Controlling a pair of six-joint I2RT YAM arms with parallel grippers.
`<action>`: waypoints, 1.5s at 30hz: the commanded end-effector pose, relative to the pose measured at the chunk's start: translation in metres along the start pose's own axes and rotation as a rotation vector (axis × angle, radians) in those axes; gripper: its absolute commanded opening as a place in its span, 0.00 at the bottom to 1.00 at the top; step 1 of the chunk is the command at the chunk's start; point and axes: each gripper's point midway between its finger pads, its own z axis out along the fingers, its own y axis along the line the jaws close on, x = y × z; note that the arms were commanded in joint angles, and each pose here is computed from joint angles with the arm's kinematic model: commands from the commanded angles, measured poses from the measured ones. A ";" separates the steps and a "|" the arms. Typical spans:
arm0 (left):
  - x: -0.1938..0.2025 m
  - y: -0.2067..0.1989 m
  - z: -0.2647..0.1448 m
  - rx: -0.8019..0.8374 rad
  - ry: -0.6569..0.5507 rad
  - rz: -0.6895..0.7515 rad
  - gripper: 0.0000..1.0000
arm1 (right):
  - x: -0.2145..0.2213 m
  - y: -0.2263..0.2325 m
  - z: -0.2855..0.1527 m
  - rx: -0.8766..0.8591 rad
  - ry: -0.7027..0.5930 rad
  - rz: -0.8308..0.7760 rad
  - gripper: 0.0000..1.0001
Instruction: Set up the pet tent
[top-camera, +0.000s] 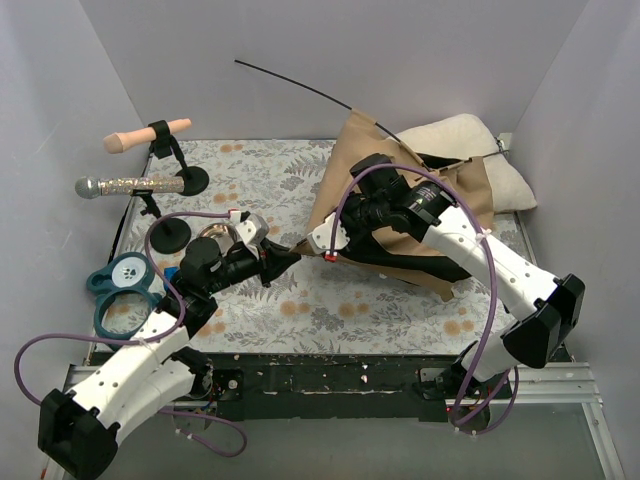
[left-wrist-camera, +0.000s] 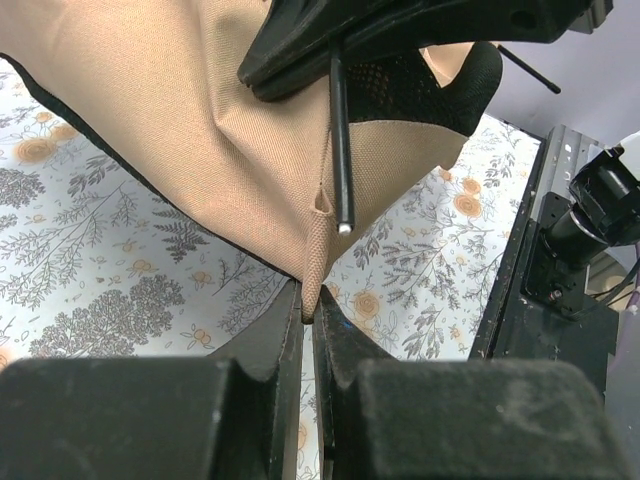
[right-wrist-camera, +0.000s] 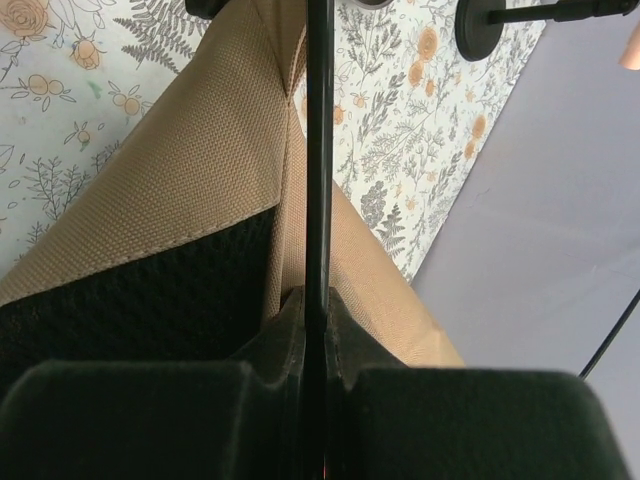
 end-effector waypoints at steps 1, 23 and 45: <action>-0.020 -0.002 -0.010 -0.006 -0.046 0.049 0.00 | 0.052 0.009 -0.013 -0.033 0.227 0.033 0.01; -0.006 -0.005 -0.025 -0.023 -0.037 0.091 0.00 | 0.073 0.011 -0.037 -0.037 0.256 0.092 0.01; -0.022 -0.011 -0.021 0.035 -0.038 0.187 0.00 | 0.022 0.007 -0.005 -0.070 0.083 0.111 0.01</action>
